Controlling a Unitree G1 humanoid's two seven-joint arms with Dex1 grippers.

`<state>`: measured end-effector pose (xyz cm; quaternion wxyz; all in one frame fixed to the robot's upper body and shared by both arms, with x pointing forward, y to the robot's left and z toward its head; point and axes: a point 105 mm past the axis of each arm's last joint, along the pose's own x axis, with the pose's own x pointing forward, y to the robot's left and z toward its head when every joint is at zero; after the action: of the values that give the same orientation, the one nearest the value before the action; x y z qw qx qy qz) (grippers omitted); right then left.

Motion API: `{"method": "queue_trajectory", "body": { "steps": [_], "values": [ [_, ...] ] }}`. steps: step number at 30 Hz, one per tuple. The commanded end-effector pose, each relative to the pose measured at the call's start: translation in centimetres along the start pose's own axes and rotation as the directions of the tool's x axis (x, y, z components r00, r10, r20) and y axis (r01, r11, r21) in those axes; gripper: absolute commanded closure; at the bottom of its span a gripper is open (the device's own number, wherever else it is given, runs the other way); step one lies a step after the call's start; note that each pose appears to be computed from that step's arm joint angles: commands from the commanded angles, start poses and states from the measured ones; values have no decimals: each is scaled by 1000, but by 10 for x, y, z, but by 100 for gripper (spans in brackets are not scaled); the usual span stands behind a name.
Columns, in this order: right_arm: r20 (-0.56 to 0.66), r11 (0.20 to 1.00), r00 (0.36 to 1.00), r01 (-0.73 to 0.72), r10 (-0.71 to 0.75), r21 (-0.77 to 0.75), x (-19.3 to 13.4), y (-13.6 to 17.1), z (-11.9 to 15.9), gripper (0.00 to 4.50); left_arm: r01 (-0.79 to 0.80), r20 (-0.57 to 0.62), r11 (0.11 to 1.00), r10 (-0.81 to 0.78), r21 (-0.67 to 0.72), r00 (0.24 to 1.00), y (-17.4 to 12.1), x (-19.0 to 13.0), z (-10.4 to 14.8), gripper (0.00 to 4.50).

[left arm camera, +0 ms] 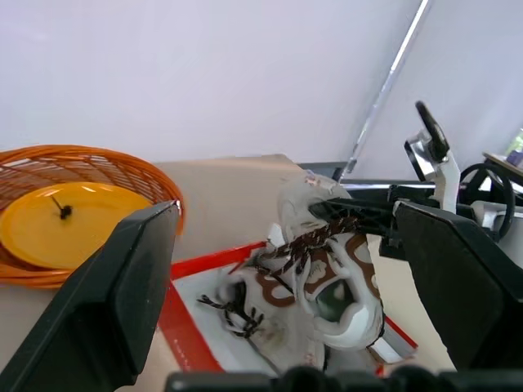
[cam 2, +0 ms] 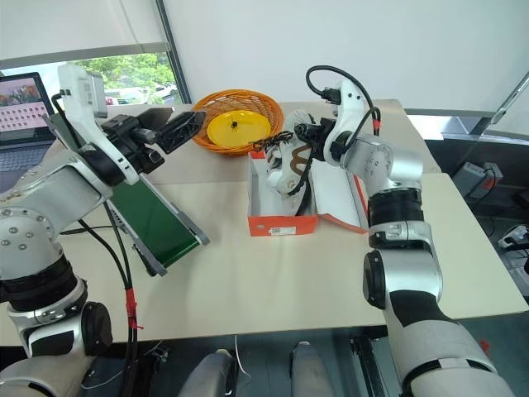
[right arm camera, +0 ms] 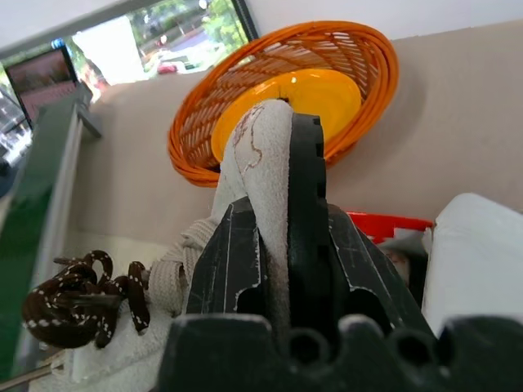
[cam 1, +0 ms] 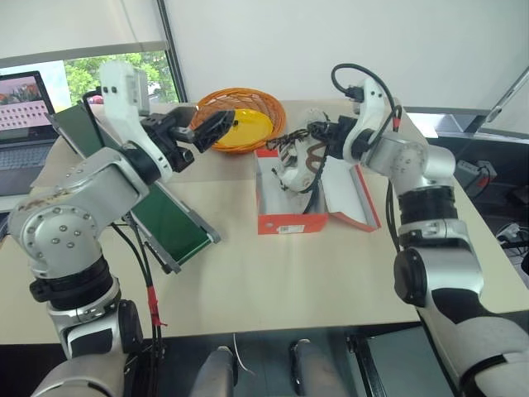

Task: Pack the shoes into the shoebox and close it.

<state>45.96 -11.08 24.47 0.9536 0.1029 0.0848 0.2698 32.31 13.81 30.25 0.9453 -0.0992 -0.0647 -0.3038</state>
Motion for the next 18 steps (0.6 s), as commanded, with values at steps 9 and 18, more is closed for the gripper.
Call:
{"method": "queue_trajectory", "body": {
  "steps": [9, 18],
  "values": [
    [-96, 982, 992, -99, 85, -163, 28, 13, -39, 415, -17, 48, 998, 14, 55, 999, -18, -3, 3, 0],
    [-170, 976, 983, -99, 66, -195, 34, 13, -78, 415, -56, 21, 993, 54, 104, 998, -23, -11, -4, 0]
  ]
}}
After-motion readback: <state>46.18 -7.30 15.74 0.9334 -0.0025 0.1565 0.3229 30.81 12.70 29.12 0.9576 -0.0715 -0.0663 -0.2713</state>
